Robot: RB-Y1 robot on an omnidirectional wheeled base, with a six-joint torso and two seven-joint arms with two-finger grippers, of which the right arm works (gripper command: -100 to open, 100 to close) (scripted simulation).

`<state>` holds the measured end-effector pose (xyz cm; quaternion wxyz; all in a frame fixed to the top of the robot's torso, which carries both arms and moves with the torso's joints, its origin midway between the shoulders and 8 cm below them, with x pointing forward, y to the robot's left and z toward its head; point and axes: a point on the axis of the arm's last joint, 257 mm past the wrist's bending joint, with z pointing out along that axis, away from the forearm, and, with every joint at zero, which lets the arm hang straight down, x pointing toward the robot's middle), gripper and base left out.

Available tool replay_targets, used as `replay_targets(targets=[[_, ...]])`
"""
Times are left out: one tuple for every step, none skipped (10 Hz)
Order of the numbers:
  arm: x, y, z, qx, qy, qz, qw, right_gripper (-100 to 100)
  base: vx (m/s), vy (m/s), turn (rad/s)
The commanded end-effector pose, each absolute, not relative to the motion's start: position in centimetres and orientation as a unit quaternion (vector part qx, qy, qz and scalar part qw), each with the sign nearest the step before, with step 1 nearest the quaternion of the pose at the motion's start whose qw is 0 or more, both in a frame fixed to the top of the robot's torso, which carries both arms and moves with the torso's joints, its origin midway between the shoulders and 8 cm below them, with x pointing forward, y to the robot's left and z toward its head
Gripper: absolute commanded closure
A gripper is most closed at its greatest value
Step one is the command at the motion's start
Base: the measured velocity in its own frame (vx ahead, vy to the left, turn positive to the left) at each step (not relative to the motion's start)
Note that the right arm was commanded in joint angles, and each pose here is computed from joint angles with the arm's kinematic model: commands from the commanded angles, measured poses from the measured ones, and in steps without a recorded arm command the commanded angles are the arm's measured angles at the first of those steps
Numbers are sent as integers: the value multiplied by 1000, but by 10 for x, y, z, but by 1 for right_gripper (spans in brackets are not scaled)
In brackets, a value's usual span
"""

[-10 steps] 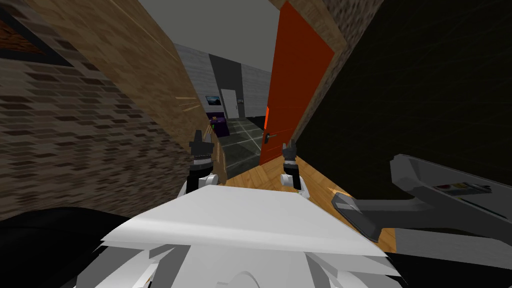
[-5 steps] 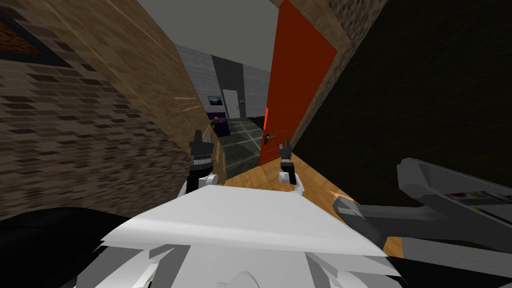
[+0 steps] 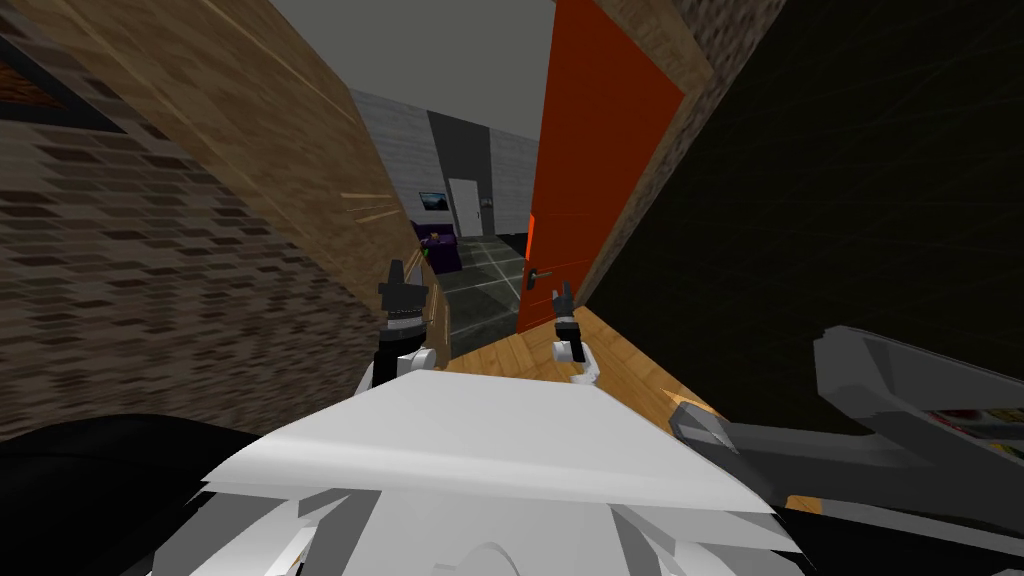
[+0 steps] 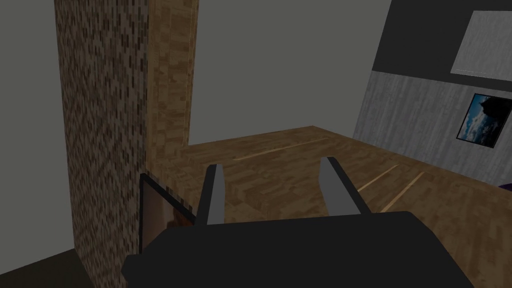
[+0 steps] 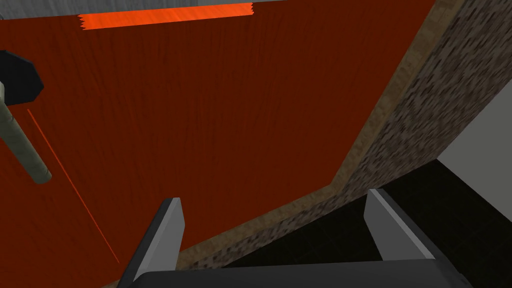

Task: Push the door open

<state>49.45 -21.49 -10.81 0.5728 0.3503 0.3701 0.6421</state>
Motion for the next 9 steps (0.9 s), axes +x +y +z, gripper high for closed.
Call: replay_targets(targets=[[504, -209, -117, 354, 378, 642, 566, -100, 22, -74, 38], [505, -209, -120, 356, 379, 640, 565, -100, 23, -54, 29], [513, -205, -128, 360, 386, 639, 559, -100, 30, -54, 46], [519, -200, -130, 360, 390, 641, 555, -100, 55, -73, 78], [520, -200, -137, 364, 394, 637, 553, -100, 42, -66, 31], [527, -195, -144, 367, 401, 637, 547, -100, 39, -62, 44], [534, -190, -145, 367, 404, 638, 543, -100, 54, -85, 71], [534, -191, -154, 372, 409, 634, 540, -100, 34, -67, 36], [541, -185, -158, 373, 414, 634, 536, -100, 22, -73, 33]])
